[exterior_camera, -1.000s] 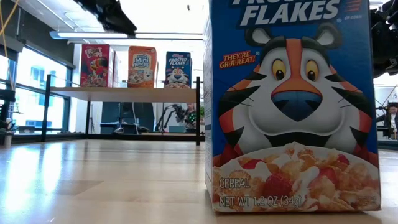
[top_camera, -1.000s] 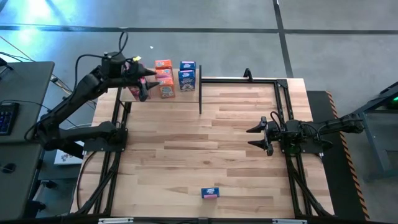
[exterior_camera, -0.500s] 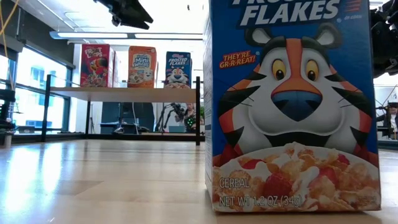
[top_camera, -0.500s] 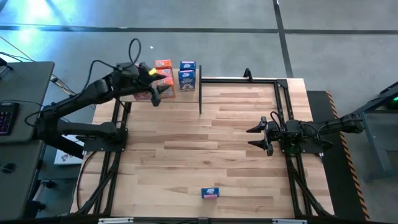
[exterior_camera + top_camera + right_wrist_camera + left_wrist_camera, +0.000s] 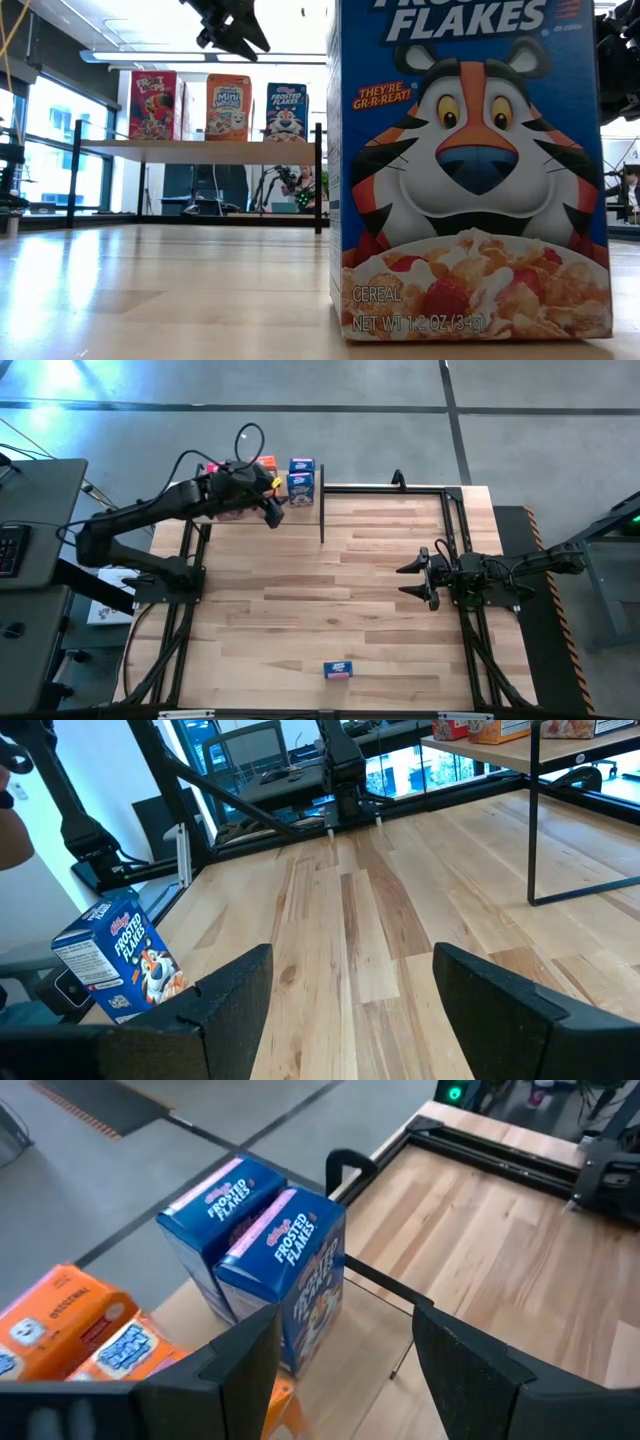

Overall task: Stack cereal on shelf
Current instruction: Put the orange cereal box on the the shelf aligned with the other orange cereal boxes

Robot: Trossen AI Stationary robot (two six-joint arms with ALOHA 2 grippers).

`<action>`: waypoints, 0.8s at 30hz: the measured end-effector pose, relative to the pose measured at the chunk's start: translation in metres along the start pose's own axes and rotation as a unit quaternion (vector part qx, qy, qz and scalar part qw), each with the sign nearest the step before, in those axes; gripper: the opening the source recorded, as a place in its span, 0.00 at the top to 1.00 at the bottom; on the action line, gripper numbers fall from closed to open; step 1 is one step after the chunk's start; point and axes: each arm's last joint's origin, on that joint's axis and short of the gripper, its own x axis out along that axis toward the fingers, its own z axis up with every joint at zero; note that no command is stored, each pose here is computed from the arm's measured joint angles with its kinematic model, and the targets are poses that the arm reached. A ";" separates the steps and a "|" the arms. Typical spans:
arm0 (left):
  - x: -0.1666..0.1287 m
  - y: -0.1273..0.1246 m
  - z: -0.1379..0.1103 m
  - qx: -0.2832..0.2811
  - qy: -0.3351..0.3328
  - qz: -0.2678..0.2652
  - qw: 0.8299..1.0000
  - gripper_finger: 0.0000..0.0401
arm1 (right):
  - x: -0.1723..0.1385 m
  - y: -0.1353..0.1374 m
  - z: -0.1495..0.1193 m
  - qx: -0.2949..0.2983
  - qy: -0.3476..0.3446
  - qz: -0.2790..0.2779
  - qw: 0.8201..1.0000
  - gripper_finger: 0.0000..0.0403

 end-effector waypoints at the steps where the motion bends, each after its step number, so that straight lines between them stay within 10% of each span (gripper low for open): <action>1: 0.002 -0.001 0.000 -0.001 0.001 0.000 1.000 0.46 | 0.000 0.000 0.000 0.000 0.000 0.000 1.000 0.33; 24: 0.019 -0.029 -0.007 -0.081 0.015 0.045 0.996 0.46 | 0.000 0.000 0.000 0.000 0.000 0.000 1.000 0.33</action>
